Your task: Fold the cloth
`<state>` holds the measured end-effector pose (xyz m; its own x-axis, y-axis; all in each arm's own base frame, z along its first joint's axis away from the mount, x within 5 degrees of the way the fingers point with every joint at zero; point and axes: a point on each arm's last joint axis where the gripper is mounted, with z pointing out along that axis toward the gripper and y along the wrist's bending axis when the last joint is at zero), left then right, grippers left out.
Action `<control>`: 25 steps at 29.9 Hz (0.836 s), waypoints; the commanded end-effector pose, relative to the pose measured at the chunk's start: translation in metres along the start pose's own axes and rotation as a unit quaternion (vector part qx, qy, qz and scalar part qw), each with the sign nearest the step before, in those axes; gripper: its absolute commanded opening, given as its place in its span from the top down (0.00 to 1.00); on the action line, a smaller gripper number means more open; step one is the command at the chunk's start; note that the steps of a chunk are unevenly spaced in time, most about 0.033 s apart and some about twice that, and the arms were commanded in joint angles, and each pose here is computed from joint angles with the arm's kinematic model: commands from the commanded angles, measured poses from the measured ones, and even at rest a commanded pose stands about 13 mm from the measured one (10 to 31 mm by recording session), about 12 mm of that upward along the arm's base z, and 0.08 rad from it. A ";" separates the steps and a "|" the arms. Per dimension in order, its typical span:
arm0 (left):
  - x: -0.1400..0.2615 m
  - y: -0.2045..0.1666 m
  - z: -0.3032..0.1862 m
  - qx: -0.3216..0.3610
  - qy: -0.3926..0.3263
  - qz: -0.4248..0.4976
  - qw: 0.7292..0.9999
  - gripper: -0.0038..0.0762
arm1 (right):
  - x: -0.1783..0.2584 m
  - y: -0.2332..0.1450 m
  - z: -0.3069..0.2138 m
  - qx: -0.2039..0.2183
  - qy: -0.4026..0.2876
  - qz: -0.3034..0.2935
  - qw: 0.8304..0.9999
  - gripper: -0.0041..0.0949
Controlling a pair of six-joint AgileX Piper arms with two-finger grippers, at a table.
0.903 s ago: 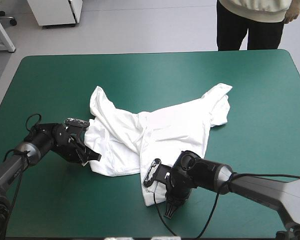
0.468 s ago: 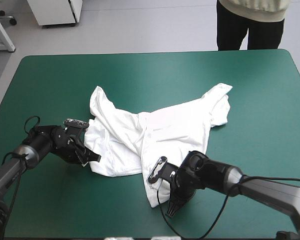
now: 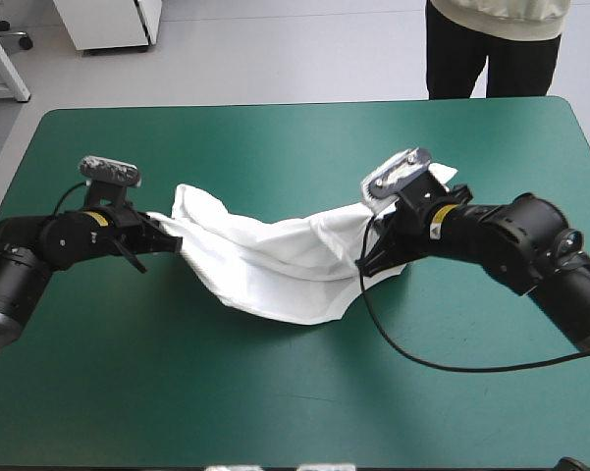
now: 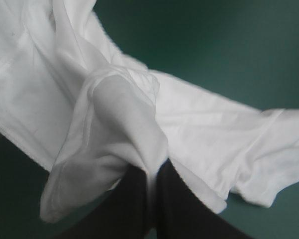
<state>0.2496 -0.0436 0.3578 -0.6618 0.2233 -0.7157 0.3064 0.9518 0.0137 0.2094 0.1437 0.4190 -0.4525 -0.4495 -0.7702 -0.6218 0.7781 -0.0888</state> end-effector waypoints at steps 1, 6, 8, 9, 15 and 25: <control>-0.047 -0.003 -0.057 -0.011 -0.134 0.009 0.991 0.96 | -0.040 -0.013 -0.059 0.039 -0.126 -0.019 0.991 0.96; -0.092 -0.006 -0.130 -0.029 -0.255 0.034 0.966 0.96 | -0.072 -0.024 -0.121 0.104 -0.224 -0.044 0.968 0.96; -0.102 -0.007 -0.156 -0.038 -0.294 0.053 0.954 0.96 | -0.081 -0.027 -0.148 0.127 -0.262 -0.049 0.955 0.96; -0.108 -0.009 -0.176 -0.043 -0.320 0.062 0.944 0.96 | -0.084 -0.028 -0.161 0.137 -0.281 -0.050 0.949 0.96; -0.116 -0.014 -0.268 -0.096 -0.421 0.093 0.897 0.96 | -0.093 -0.029 -0.231 0.173 -0.378 -0.068 0.907 0.96; -0.094 -0.020 -0.361 -0.173 -0.509 0.120 0.834 0.96 | -0.076 -0.025 -0.322 0.207 -0.474 -0.075 0.853 0.96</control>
<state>0.0830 -0.0129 0.6615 0.2563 0.2943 -0.9207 0.0720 0.9441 0.3218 0.0795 0.0359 0.6673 0.3440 -0.1863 -0.9203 -0.3220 0.8973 -0.3020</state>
